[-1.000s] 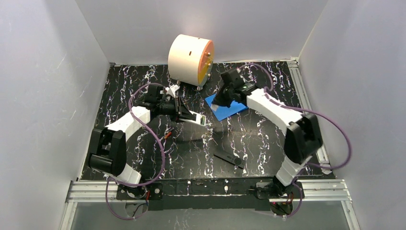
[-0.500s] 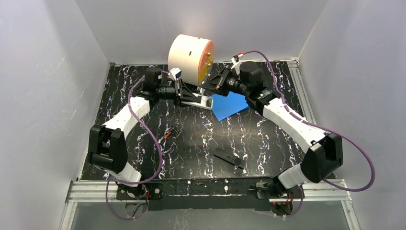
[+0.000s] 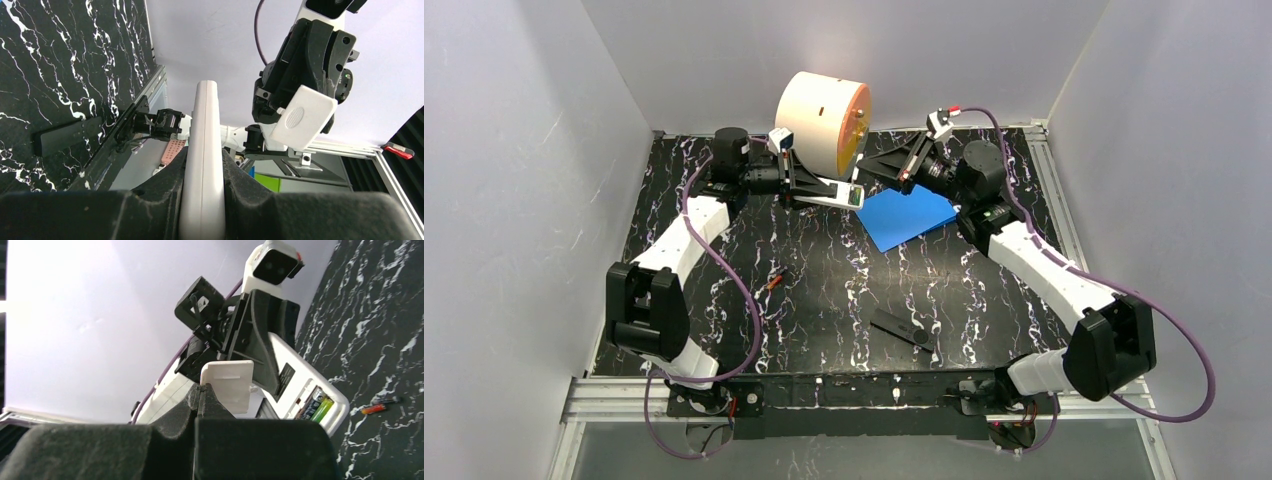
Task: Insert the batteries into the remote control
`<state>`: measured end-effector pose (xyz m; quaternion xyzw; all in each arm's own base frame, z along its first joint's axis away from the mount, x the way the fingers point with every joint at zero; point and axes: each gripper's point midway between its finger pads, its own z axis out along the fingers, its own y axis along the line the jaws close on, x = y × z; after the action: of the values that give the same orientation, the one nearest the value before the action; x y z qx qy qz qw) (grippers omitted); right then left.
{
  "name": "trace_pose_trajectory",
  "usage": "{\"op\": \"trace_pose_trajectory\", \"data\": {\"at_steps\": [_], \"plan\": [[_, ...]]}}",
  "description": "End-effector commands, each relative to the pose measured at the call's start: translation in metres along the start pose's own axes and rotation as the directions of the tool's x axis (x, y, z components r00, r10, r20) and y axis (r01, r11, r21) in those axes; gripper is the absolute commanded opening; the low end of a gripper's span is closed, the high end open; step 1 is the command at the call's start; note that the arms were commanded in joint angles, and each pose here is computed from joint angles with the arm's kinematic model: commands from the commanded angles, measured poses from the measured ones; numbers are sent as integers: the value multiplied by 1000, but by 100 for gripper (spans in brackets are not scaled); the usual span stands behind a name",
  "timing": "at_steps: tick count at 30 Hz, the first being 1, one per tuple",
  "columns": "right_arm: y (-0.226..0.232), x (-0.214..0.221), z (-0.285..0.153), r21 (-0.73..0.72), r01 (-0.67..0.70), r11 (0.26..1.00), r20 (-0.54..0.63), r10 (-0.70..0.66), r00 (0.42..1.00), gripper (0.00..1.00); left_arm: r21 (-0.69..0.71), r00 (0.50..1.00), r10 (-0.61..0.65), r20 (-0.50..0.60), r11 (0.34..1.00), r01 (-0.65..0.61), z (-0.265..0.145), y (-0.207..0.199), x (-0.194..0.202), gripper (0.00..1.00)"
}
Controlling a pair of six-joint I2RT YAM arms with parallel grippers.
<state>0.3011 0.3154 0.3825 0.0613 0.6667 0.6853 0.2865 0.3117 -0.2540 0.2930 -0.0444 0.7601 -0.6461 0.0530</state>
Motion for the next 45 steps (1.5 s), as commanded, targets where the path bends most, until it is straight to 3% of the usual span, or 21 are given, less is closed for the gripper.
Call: {"op": "trace_pose_trajectory", "data": {"at_steps": [1,23,45], "plan": [[30,7,-8,-131,-10,991,-23,7,1000,1,58,997,67,-42,996,-65,-9,-32,10,0],[1,25,-3,-115,-172,978,-83,163,983,1,121,992,114,-53,987,-107,-14,-50,18,0],[-5,23,-4,-160,-221,962,-54,215,975,1,149,992,113,-59,983,-103,-16,-50,24,0]]}}
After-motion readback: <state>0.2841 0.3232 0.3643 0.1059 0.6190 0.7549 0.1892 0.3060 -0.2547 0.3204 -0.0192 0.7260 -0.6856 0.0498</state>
